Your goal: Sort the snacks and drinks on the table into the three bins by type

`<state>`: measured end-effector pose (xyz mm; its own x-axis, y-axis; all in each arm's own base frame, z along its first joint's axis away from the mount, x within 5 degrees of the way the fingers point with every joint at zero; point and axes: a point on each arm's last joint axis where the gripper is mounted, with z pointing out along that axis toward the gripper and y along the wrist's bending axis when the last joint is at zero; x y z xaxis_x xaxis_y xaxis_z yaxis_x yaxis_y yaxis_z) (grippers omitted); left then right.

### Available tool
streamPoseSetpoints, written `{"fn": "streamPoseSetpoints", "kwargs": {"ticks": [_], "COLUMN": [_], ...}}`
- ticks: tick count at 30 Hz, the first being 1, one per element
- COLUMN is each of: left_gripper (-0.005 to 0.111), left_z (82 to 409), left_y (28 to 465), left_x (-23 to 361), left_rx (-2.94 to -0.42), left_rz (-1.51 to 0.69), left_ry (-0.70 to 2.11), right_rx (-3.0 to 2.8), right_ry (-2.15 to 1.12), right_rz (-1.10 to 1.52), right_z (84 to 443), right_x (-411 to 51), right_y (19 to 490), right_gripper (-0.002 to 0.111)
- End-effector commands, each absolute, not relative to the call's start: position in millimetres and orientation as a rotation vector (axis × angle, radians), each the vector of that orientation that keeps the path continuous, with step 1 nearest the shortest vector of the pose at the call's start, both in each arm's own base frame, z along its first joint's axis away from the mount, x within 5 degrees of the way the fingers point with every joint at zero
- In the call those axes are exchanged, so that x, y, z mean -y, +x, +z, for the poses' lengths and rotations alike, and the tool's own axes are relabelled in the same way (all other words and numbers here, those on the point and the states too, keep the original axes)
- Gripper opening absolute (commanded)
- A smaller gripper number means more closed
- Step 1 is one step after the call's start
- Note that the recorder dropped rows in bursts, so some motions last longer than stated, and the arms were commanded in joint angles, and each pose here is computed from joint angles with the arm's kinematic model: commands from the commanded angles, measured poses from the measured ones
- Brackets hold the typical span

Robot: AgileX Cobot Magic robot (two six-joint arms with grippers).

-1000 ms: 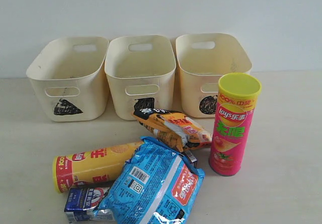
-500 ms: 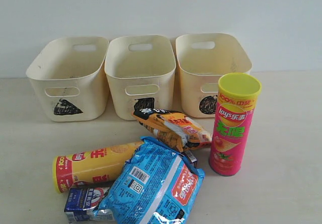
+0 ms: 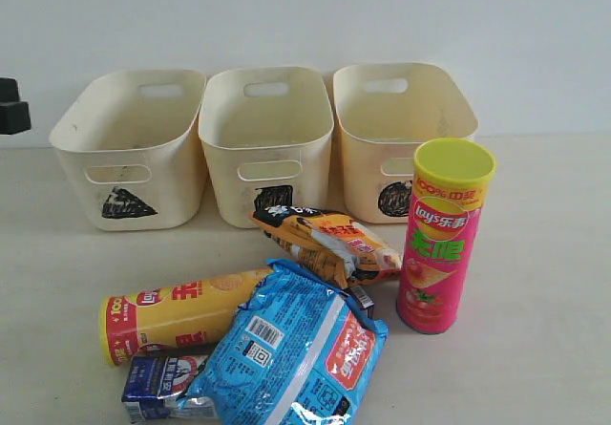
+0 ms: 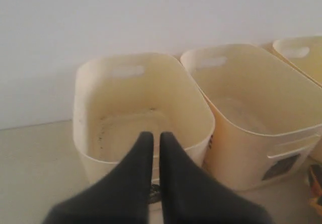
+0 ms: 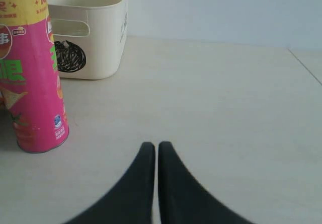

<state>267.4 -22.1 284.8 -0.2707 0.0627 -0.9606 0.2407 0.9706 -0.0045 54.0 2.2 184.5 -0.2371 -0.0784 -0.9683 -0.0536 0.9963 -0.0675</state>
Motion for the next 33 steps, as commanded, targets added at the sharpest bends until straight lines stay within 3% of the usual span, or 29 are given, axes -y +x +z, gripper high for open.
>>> {"fn": "streamPoseSetpoints", "kwargs": {"ticks": [1,9,14,19,24,27,30,33], "left_gripper": [0.004,0.004,0.004,0.004,0.004,0.004,0.004,0.004], "left_z": [284,285,276,274,287,294,296,286], "left_y": [277,297,301,315,330,331,325,319], "left_x": [41,71,77,62,20,-11,-31,-34], "left_rx": [-1.922,-2.013,-1.986,-1.938,-1.912,-1.933,-1.978,-2.103], "left_rz": [-0.318,-0.829,-0.882,-0.505,0.176,0.545,0.714,0.699], "left_ry": [0.333,0.549,0.682,0.731,0.640,0.448,0.206,0.145], "right_rx": [-1.803,-1.803,-1.803,-1.803,-1.803,-1.803,-1.803,-1.803], "right_ry": [-0.095,-0.095,-0.095,-0.095,-0.095,-0.095,-0.095,-0.095], "right_rz": [-0.028,-0.028,-0.028,-0.028,-0.028,-0.028,-0.028,-0.028], "right_z": [184,184,184,184,184,184,184,184], "right_x": [-2,-2,-2,-2,-2,-2,-2,-2], "right_y": [54,54,54,54,54,54,54,54], "right_gripper": [0.000,0.000,0.000,0.000,0.000,0.000,0.000,0.000]}}
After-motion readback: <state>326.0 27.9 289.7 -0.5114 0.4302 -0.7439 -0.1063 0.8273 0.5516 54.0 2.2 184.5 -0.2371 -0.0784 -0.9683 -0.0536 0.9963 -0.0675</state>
